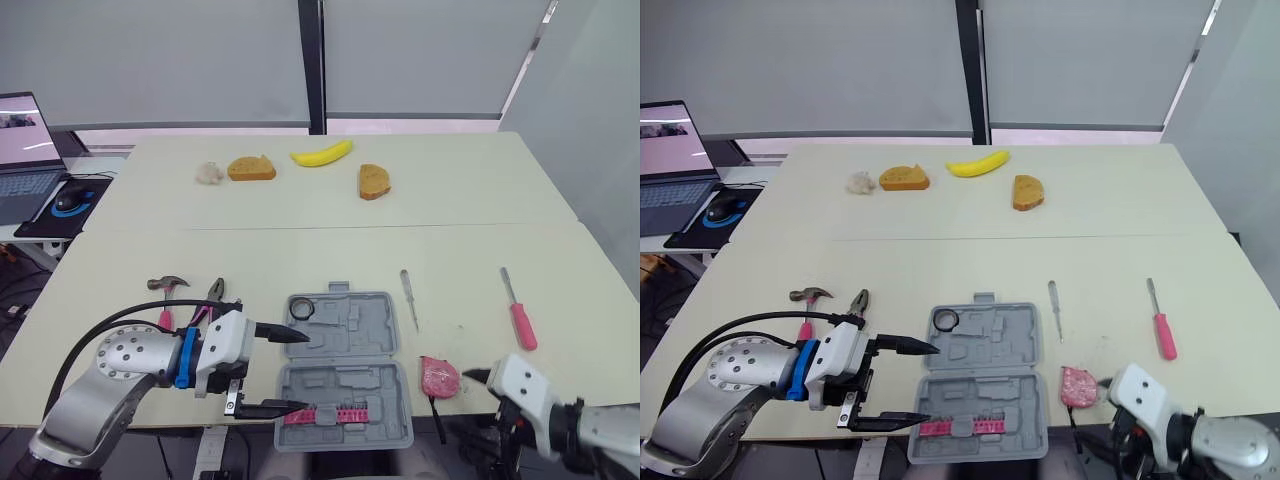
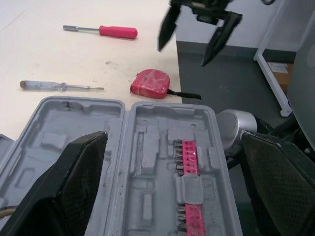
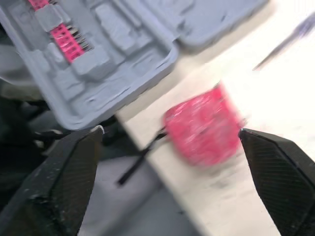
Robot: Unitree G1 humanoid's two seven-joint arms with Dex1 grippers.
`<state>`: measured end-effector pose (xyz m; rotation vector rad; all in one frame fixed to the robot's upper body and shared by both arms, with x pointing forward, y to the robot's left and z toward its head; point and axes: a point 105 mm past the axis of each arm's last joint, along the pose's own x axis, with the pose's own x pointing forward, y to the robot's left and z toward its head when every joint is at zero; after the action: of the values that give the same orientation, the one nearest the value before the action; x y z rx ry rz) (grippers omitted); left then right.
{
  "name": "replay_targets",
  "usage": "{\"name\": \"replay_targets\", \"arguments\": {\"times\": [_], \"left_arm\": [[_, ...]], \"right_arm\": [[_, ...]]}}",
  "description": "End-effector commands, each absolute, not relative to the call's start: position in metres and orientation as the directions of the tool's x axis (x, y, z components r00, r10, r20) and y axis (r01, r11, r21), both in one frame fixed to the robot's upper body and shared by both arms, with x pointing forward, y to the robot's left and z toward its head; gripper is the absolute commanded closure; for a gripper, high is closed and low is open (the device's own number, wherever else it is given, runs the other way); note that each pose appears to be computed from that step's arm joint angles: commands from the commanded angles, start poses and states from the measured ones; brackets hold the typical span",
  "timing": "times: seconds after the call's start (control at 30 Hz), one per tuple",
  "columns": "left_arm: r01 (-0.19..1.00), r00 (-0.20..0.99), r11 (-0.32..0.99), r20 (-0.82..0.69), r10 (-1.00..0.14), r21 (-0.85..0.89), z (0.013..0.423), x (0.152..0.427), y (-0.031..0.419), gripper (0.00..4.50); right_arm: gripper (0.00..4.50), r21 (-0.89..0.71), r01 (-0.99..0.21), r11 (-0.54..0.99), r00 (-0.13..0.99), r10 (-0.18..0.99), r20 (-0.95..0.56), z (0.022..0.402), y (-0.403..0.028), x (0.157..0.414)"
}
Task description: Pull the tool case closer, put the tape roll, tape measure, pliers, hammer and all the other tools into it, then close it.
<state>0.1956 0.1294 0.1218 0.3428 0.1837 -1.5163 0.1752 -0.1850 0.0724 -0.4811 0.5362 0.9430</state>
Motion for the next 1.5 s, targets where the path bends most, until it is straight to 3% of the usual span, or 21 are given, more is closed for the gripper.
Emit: {"name": "replay_targets", "arguments": {"times": [0.03,0.37,0.57,1.47,1.5], "left_arm": [[0.992,0.003,-0.036,-0.311,-0.951,0.120,0.128,0.193,0.121,0.00],[0.986,-0.074,-0.117,-0.309,-0.948,0.122,0.127,0.185,0.109,0.00],[0.984,-0.090,-0.134,-0.313,-0.946,0.121,0.129,0.186,0.107,0.00],[0.980,-0.108,-0.156,-0.328,-0.938,0.124,0.135,0.188,0.105,0.00],[0.980,-0.107,-0.155,-0.329,-0.938,0.125,0.135,0.188,0.105,0.00]], "right_arm": [[0.03,-0.212,-0.895,0.391,0.428,0.627,-0.651,0.064,-0.194,0.185],[0.03,-0.252,-0.944,0.212,0.328,0.670,-0.666,0.037,-0.190,0.201],[0.03,-0.290,-0.936,0.199,0.342,0.704,-0.622,0.034,-0.186,0.213],[0.03,-0.266,-0.948,0.175,0.310,0.700,-0.643,0.017,-0.181,0.221],[0.19,-0.266,-0.948,0.175,0.309,0.701,-0.643,0.017,-0.181,0.221]]}}
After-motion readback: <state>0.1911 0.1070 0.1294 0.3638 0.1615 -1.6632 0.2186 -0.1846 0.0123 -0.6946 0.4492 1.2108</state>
